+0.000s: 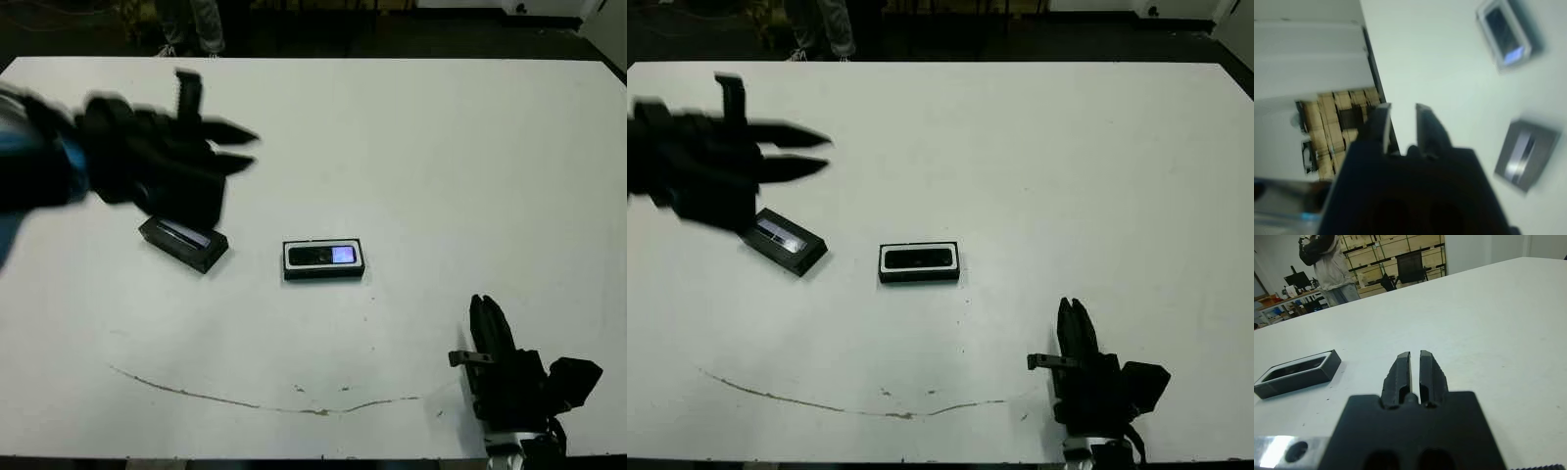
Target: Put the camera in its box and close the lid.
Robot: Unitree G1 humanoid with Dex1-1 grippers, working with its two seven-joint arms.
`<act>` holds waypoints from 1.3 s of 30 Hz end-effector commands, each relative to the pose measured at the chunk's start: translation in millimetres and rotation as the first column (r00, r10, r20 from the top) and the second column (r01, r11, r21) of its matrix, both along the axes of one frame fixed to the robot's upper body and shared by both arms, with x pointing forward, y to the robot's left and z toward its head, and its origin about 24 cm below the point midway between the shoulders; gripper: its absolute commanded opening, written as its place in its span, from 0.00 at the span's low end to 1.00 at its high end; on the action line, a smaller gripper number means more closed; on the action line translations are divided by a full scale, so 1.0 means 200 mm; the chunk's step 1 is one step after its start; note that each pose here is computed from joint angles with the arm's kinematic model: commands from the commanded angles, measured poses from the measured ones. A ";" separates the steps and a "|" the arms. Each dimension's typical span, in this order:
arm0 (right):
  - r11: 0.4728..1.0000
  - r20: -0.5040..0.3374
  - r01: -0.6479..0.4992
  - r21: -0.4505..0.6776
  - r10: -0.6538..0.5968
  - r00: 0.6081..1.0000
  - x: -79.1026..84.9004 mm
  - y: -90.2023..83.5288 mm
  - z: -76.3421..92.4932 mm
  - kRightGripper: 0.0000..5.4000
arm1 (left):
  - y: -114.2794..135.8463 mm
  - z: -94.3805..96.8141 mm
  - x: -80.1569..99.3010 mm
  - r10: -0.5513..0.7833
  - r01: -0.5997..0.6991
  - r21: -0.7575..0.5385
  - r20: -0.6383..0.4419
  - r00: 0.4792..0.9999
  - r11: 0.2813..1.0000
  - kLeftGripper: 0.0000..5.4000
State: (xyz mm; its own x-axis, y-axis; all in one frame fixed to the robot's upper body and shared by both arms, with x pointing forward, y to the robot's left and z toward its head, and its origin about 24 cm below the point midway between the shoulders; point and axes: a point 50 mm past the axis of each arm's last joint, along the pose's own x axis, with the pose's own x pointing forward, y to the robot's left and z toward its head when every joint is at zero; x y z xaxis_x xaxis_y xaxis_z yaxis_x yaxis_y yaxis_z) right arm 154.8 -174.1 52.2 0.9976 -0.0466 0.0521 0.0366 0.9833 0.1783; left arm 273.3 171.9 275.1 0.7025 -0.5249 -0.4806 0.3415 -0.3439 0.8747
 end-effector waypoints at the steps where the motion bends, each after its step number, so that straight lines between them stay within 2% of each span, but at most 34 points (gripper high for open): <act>1: 0.999 -0.052 0.015 -0.035 -0.016 0.999 -0.03 -0.01 -0.02 0.00 | 0.07 -0.06 0.10 0.091 -0.080 0.141 -0.069 0.993 0.987 0.42; 7: 0.999 -0.034 0.008 -0.040 -0.009 0.999 -0.02 -0.02 -0.03 0.00 | 0.12 -0.18 0.22 0.148 -0.083 0.317 -0.188 0.971 0.945 0.69; 11: 1.000 -0.028 0.002 -0.031 -0.003 1.000 -0.02 -0.01 -0.04 0.00 | 0.11 -0.25 0.25 0.191 -0.071 0.368 -0.301 0.934 0.927 0.86; 14: 1.000 -0.010 -0.007 -0.030 0.007 1.000 -0.02 -0.01 -0.05 0.00 | 0.09 -0.29 0.25 0.181 -0.023 0.441 -0.318 0.931 0.897 1.00; 16: 1.000 0.002 -0.010 -0.029 0.010 1.000 -0.02 -0.01 -0.06 0.00 | 0.09 -0.32 0.25 0.169 0.005 0.492 -0.308 0.936 0.871 1.00; 23: 1.000 -0.031 0.016 -0.011 -0.016 0.999 -0.04 0.00 -0.06 0.00 | 0.09 -0.40 0.21 0.045 0.146 0.645 -0.271 0.962 0.750 1.00; 25: 1.000 -0.002 -0.002 -0.022 0.002 1.000 -0.03 -0.01 -0.06 0.00 | 0.10 -0.42 0.20 0.027 0.170 0.660 -0.277 0.961 0.732 1.00; 34: 1.000 0.021 -0.011 -0.002 0.011 1.000 -0.03 -0.02 -0.10 0.00 | 0.14 -0.56 0.21 0.073 0.182 0.666 -0.336 0.939 0.723 1.00; 39: 1.000 -0.043 0.013 -0.021 -0.014 0.999 -0.06 0.00 -0.06 0.00 | 0.17 -0.60 0.25 0.198 0.104 0.644 -0.380 0.904 0.758 1.00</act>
State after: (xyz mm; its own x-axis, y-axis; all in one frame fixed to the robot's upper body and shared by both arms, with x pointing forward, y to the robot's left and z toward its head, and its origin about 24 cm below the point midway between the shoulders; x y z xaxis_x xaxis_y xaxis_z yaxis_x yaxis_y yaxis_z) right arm 150.3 -173.0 44.9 0.9961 -0.0469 0.0751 0.0334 0.9845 0.1723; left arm 322.9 202.7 166.2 0.4236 0.0156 -0.9057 0.5876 -0.7657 0.2617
